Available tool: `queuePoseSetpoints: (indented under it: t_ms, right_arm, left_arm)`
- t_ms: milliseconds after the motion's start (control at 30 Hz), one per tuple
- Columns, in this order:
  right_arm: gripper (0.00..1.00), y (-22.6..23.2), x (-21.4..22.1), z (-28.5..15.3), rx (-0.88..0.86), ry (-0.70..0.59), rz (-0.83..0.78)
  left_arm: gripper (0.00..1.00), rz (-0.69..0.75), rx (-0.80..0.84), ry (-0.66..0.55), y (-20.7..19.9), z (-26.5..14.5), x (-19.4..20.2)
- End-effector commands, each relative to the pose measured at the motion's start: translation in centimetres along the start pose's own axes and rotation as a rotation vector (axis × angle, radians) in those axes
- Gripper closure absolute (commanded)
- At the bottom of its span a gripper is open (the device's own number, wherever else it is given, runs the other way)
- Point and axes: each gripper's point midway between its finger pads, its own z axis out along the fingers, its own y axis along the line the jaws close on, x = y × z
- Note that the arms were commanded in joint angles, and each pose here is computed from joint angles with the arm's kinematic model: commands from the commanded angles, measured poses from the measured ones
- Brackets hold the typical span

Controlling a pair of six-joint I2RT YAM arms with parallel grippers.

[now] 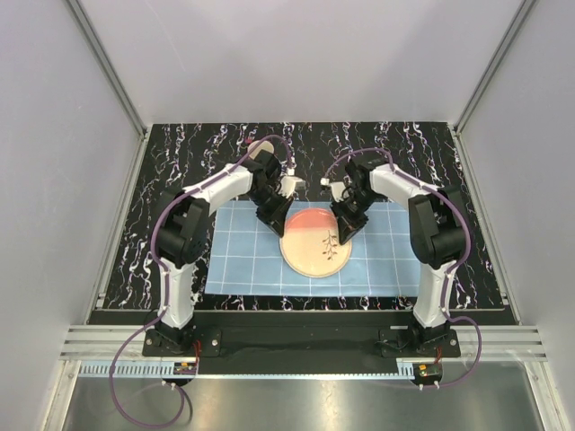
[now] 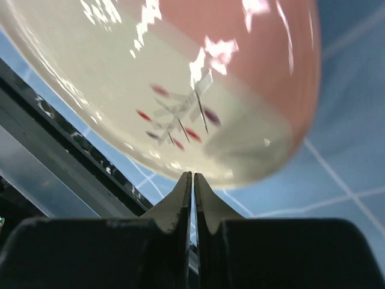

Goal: Set the dinner table for one person
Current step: Place the plate on the napkin.

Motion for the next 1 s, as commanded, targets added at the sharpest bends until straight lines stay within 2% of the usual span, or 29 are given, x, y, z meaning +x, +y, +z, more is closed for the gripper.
queuePoseSetpoints:
  t_ms: [0, 300, 733, 967]
  right_arm:
    - [1.00, 4.4, -4.2, -1.2, -0.116, -0.164, -0.148]
    - [1.00, 4.8, -3.9, -0.8, -0.125, -0.146, -0.158]
    - [1.00, 4.3, -4.1, -1.5, -0.078, -0.157, -0.177]
    - [1.00, 4.1, -4.1, -1.7, -0.062, -0.157, -0.182]
  left_arm:
    - [1.00, 0.145, 0.197, -0.041, -5.6, -0.6, -0.9]
    - [1.00, 0.141, 0.199, 0.008, -5.5, 0.0, 0.2]
    - [1.00, 0.112, 0.065, 0.053, -2.7, 0.6, 0.5]
    - [1.00, 0.039, 0.053, 0.086, -1.2, 1.7, 1.0]
